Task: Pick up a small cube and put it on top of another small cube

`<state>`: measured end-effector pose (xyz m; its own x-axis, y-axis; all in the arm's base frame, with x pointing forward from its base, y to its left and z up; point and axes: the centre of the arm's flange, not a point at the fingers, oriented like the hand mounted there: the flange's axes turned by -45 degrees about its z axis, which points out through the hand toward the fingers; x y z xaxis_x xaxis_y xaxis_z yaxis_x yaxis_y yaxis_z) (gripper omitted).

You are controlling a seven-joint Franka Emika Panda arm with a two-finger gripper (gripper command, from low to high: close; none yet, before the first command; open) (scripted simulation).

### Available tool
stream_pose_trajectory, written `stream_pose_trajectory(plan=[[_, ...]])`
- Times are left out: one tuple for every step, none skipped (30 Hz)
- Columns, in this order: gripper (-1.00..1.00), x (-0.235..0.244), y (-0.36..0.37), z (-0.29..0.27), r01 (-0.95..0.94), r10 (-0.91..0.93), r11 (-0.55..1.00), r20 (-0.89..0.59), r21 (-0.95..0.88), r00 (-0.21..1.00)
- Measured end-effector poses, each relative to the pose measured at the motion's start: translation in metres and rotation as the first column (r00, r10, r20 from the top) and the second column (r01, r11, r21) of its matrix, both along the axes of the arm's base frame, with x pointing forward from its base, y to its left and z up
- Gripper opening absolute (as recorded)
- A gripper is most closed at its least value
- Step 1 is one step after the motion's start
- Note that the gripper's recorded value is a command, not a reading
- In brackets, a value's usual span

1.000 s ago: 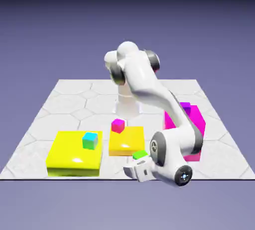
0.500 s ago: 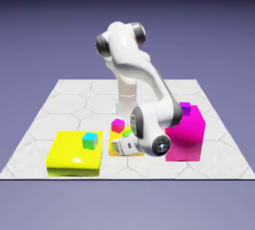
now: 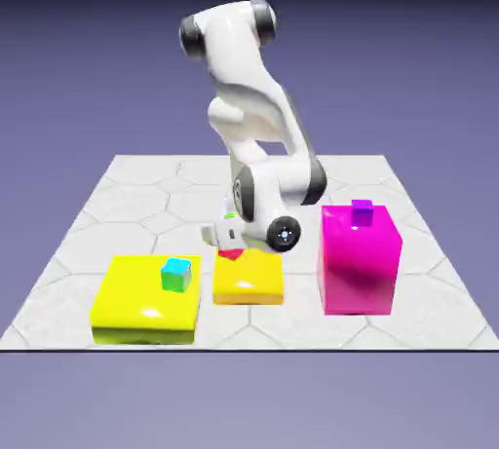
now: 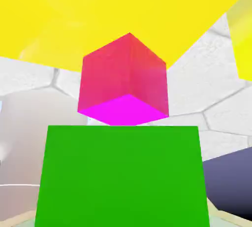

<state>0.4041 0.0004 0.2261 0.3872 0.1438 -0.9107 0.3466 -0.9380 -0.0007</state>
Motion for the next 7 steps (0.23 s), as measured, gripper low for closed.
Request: stream_pose_trajectory(plan=[[-1.0,-0.01,-0.004,-0.01,0.0,0.0,1.0,0.0,-0.001,1.0],[-1.0,-0.02,-0.008,-0.02,0.0,0.0,1.0,0.0,-0.001,1.0],[-1.0,-0.03,-0.012,-0.03,0.0,0.0,1.0,0.0,-0.001,1.0],[-1.0,-0.041,-0.015,-0.039,0.0,0.0,1.0,0.0,0.0,1.0],[1.0,-0.043,-0.016,-0.041,0.0,0.0,1.0,0.0,0.001,1.0],[1.0,-0.043,-0.016,-0.041,-0.002,0.002,1.0,0.0,0.0,1.0],[1.0,-0.043,-0.016,-0.041,-0.002,0.002,1.0,0.0,0.0,1.0]])
